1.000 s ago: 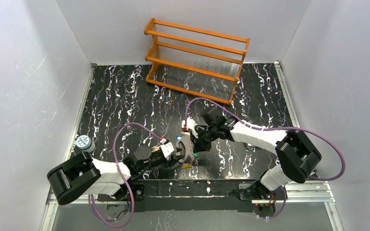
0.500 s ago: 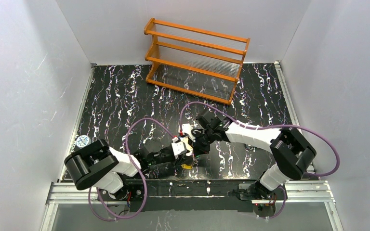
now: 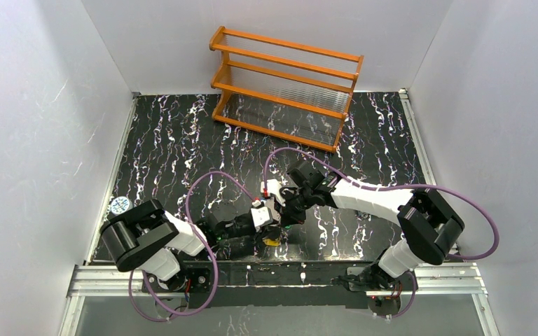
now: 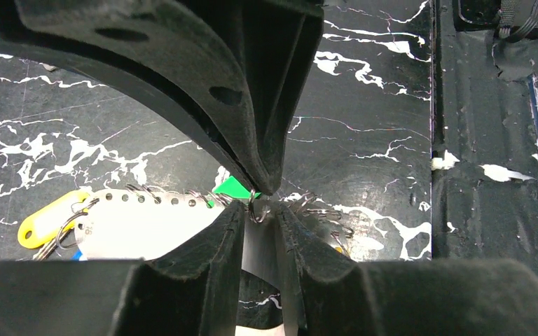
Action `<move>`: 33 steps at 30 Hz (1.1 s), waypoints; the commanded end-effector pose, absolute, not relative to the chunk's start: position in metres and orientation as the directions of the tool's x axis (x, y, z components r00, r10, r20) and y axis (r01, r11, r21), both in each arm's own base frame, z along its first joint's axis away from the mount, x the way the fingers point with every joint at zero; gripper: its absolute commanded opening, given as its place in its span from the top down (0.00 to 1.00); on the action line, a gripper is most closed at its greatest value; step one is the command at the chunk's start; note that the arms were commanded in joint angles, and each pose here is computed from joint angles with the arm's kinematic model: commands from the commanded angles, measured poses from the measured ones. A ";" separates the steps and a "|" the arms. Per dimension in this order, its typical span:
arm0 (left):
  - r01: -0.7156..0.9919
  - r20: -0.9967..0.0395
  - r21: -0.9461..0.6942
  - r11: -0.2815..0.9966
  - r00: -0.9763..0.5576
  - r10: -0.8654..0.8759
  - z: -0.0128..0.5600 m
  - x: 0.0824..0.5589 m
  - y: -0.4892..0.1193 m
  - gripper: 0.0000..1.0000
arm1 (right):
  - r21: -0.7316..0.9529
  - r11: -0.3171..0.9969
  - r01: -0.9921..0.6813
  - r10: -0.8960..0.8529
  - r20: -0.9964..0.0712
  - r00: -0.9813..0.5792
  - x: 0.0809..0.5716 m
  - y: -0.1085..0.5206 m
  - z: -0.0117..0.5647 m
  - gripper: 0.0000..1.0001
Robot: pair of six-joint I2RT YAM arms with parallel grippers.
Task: Put the keys on the keyring
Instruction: Adjust the keyring.
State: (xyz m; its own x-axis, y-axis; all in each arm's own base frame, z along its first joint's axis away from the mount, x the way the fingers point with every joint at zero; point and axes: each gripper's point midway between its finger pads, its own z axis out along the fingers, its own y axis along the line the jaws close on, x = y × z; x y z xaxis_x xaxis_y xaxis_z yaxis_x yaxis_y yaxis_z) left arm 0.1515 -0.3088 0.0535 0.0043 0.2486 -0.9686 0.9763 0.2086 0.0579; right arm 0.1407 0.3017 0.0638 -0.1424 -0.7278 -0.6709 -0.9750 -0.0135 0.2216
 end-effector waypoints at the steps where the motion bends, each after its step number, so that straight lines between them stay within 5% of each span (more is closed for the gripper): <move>1: 0.971 -0.975 0.109 0.214 0.062 0.214 0.069 0.158 -0.316 0.80 | 0.207 -0.058 -0.977 -0.692 -0.713 -0.110 0.139 0.310 0.075 0.99; 6: 0.975 -0.975 0.102 0.198 0.059 0.215 0.067 0.156 -0.318 1.00 | 0.202 -0.068 -0.977 -0.691 -0.716 -0.100 0.140 0.311 0.077 0.99; 12: 0.968 -0.979 0.088 0.236 0.041 0.199 0.072 0.160 -0.315 1.00 | 0.188 -0.064 -0.980 -0.681 -0.726 -0.095 0.142 0.313 0.081 0.99; 15: 0.951 -0.988 0.080 0.299 0.035 0.152 0.082 0.164 -0.308 1.00 | 0.159 -0.028 -0.987 -0.653 -0.750 -0.102 0.149 0.316 0.087 0.84; 19: 0.925 -0.996 0.057 0.375 0.026 0.086 0.094 0.167 -0.294 1.00 | 0.097 0.032 -0.995 -0.576 -0.812 -0.098 0.158 0.318 0.104 0.52; 21: 0.922 -0.998 0.047 0.384 0.027 0.057 0.100 0.166 -0.292 1.00 | 0.066 0.055 -0.996 -0.526 -0.846 -0.085 0.162 0.317 0.115 0.45; 25: 0.918 -0.999 0.033 0.396 0.039 -0.008 0.113 0.163 -0.287 1.00 | 0.024 0.090 -0.996 -0.412 -0.909 -0.059 0.168 0.311 0.139 0.44; 33: 0.923 -0.990 0.041 0.383 0.090 -0.112 0.142 0.156 -0.284 1.00 | -0.055 0.009 -0.998 -0.183 -0.982 0.052 0.156 0.310 0.186 0.58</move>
